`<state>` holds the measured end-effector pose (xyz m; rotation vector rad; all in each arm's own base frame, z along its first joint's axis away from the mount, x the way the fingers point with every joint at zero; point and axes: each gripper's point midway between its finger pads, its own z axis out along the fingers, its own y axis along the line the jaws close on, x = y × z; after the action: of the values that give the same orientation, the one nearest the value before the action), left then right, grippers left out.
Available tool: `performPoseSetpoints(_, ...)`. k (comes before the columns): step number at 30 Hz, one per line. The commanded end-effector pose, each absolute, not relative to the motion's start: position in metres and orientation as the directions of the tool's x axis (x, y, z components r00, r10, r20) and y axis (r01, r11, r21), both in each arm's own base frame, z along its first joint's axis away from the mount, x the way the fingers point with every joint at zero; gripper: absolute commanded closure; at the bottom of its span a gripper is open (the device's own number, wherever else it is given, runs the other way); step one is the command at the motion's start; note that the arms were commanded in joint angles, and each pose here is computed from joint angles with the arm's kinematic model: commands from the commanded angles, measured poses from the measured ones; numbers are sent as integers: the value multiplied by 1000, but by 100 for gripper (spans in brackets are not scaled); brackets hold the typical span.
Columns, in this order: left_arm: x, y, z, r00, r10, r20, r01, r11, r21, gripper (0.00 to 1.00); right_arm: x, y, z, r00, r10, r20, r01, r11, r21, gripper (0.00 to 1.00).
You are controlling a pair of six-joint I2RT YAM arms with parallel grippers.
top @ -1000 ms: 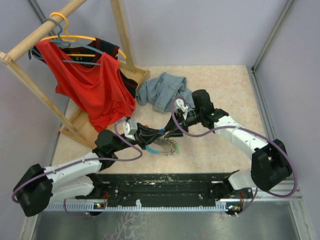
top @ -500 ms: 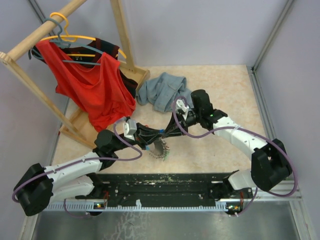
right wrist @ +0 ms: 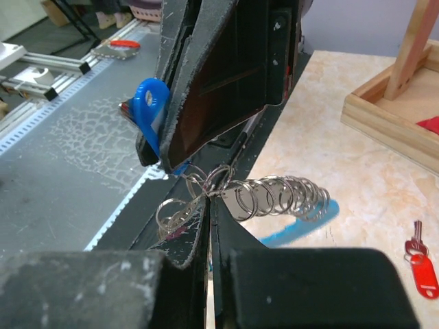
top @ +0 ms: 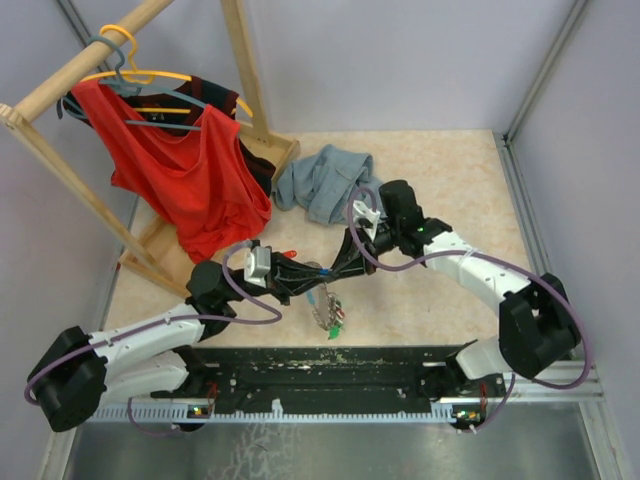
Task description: Remove the keys from the keyring
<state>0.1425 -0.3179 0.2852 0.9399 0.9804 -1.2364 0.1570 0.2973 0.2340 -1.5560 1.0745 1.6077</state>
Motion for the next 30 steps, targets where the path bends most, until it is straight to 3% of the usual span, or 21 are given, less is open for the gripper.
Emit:
performPoseSetpoints(1,123,-312,330,177,-418,-891,983,37,179,100,151,299,247,-69,-42,-997,-848,-523,81,100)
performPoseSetpoints(19,94,-304,330,198,-421,-885,964,-79,253,100,151,299,245,-93,-49,-994,-846,-523,105,100)
performPoseSetpoints(26,99,-304,319,189,-393,-900,973,-49,226,100,151,299,246,-95,-55,-994,-846,-522,109,100)
performPoseSetpoints(27,101,-304,319,189,-390,-901,974,-43,224,100,151,298,248,-77,-48,-996,-849,-521,91,96)
performPoseSetpoints(30,103,-305,316,188,-379,-906,975,-37,218,100,143,293,253,-25,-28,-999,-853,-521,36,70)
